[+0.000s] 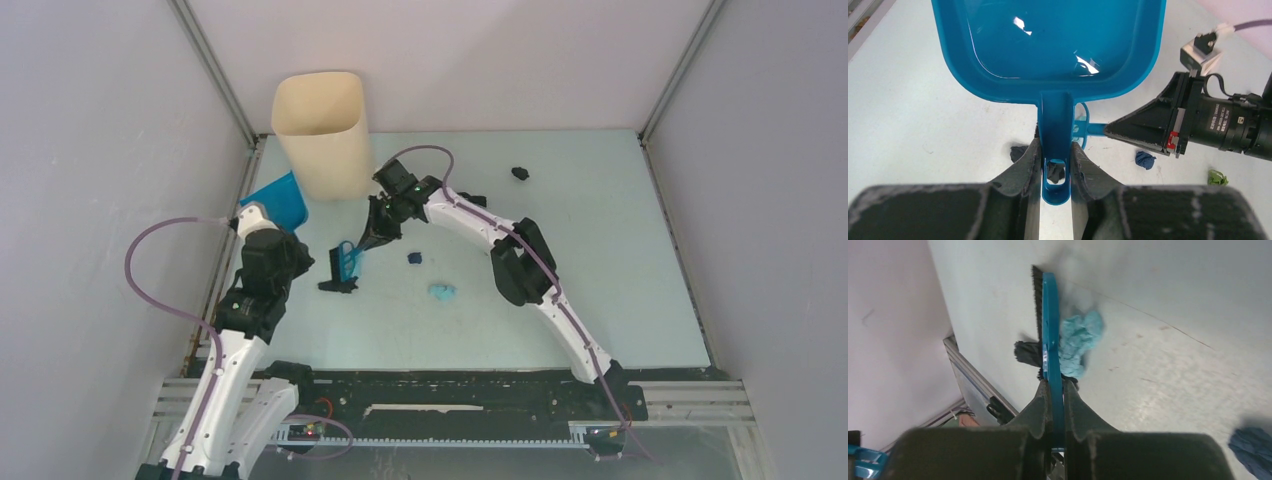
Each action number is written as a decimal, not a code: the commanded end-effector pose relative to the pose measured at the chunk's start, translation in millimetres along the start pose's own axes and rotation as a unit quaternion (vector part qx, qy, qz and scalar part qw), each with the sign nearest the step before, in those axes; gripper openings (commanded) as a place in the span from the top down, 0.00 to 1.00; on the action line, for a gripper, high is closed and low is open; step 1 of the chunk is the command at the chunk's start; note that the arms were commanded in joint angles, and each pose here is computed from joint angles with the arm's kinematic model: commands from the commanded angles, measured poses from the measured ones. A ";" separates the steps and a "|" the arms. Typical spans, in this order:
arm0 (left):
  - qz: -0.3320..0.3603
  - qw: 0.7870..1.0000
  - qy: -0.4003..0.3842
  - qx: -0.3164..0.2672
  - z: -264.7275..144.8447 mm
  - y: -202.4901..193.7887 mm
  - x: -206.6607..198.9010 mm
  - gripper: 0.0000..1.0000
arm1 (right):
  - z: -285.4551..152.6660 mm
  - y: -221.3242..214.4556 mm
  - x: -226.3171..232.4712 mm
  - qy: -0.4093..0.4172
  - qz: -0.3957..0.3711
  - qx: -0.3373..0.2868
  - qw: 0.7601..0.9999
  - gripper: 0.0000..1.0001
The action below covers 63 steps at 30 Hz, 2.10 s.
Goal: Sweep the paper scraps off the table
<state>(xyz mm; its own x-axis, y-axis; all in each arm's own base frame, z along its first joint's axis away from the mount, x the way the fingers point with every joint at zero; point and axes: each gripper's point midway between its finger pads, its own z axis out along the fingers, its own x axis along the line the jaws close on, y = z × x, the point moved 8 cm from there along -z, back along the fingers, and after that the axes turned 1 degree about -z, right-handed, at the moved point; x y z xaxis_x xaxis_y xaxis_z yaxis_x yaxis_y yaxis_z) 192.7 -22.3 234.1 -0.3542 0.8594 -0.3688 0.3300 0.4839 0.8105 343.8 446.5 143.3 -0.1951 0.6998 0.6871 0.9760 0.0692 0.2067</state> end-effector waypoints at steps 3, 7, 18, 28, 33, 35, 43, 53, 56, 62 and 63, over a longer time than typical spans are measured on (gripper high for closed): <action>-0.013 0.999 -0.022 -0.039 -8.1 22.1 -7.9 1.00 | -54.3 -5.4 0.5 -0.026 0.000 -0.020 0.999 1.00; -0.015 0.999 -0.029 -0.041 -8.3 22.5 -8.8 1.00 | -85.0 -20.0 -24.3 -0.052 -0.009 -0.012 0.999 1.00; -0.022 0.998 -0.043 -0.049 -12.7 23.3 -9.8 1.00 | -195.3 -55.1 -116.7 -0.152 -0.018 -0.057 0.987 1.00; -0.023 0.995 -0.091 -0.031 -11.5 17.5 -18.6 1.00 | -290.3 -79.3 -157.5 -0.152 0.003 -0.136 0.979 1.00; -0.010 0.988 -0.155 0.019 -3.2 6.4 -33.7 1.00 | -339.6 -91.4 -137.0 -0.125 -0.024 -0.209 0.970 1.00; 0.000 0.979 -0.197 0.059 -0.1 -0.9 -43.7 1.00 | -358.5 -98.8 -131.7 -0.124 -0.033 -0.239 0.962 1.00; 0.149 0.928 -0.258 0.222 -2.5 -47.2 -93.1 1.00 | -413.7 -123.0 -135.6 -0.253 -0.202 -0.290 0.901 1.00; 0.372 0.789 -0.261 0.412 -57.8 -130.1 -108.6 1.00 | -422.3 -143.8 -147.1 -0.293 -0.363 -0.161 0.870 1.00; 0.423 0.754 -0.238 0.442 -66.5 -154.0 -105.1 1.00 | -417.8 -145.9 -147.0 -0.279 -0.374 -0.179 0.866 1.00; 0.491 0.702 -0.219 0.467 -76.4 -191.2 -108.7 0.95 | -410.5 -142.4 -152.7 -0.272 -0.351 -0.222 0.868 1.00; 0.499 0.698 -0.214 0.467 -75.9 -195.2 -109.6 0.94 | -404.9 -143.3 -156.5 -0.269 -0.344 -0.219 0.872 1.00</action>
<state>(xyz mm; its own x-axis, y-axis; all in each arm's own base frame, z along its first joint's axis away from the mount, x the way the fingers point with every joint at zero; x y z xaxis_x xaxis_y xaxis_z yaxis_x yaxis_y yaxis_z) 101.9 -215.3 149.4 0.6431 0.7497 -0.1562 0.7639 -0.6138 0.1991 188.2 35.6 290.9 -0.5404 0.8343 -0.1093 0.5319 0.4394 0.7239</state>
